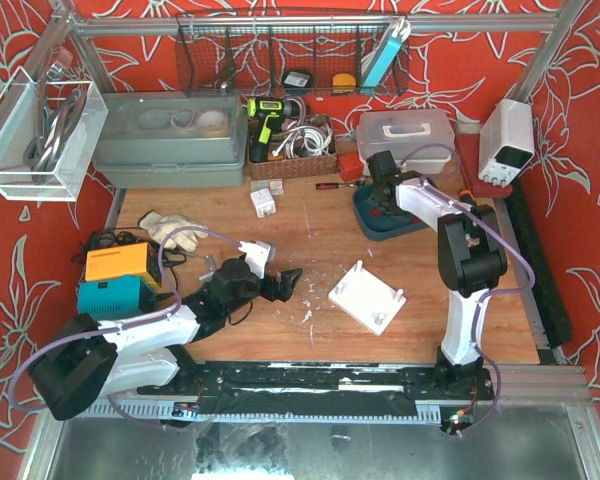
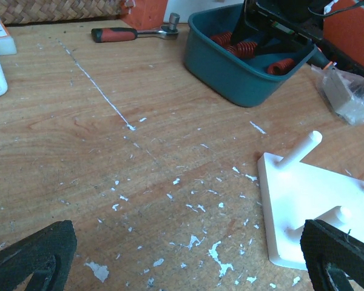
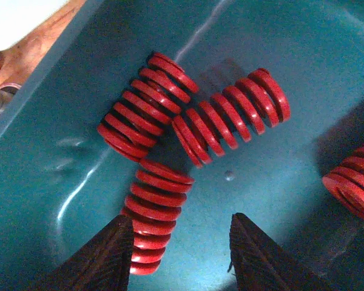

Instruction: Install the large spring

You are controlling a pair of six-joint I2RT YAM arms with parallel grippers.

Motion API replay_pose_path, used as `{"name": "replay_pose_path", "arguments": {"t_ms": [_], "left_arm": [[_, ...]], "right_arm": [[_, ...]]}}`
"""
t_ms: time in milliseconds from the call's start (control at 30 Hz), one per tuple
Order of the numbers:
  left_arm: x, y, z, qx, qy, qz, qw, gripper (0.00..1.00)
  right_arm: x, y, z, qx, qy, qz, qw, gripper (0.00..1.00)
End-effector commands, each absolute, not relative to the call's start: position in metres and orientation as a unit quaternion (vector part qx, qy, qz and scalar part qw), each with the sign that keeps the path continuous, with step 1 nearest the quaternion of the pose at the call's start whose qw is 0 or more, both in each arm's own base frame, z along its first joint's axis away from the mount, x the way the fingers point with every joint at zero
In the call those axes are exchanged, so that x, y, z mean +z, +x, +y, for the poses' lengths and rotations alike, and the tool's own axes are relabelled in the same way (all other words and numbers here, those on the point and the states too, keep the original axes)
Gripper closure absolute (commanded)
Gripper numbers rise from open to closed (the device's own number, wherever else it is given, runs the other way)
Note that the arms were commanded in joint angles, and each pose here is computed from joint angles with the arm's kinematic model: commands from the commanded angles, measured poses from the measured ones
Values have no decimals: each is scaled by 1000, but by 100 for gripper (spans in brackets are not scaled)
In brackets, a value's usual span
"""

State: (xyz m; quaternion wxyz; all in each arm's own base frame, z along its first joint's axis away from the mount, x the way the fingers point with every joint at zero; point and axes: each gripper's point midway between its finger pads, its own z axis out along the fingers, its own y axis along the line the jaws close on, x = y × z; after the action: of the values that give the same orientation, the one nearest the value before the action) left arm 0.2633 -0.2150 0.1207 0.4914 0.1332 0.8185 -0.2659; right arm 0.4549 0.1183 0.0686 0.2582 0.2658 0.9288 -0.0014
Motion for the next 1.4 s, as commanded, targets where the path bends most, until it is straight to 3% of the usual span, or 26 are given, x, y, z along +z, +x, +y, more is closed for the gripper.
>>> {"name": "replay_pose_path", "arguments": {"t_ms": [0, 700, 1133, 1367], "left_arm": [[139, 268, -219, -269, 136, 803, 514, 0], [133, 272, -221, -262, 140, 808, 508, 0], [127, 274, -223, -258, 142, 812, 504, 0], [125, 279, -215, -241, 114, 822, 504, 0]], "right_arm": [[65, 457, 111, -12, 303, 918, 254, 52], [21, 473, 117, 14, 311, 923, 224, 56], [65, 477, 120, 52, 267, 922, 276, 84], [115, 460, 126, 80, 189, 922, 327, 89]]}}
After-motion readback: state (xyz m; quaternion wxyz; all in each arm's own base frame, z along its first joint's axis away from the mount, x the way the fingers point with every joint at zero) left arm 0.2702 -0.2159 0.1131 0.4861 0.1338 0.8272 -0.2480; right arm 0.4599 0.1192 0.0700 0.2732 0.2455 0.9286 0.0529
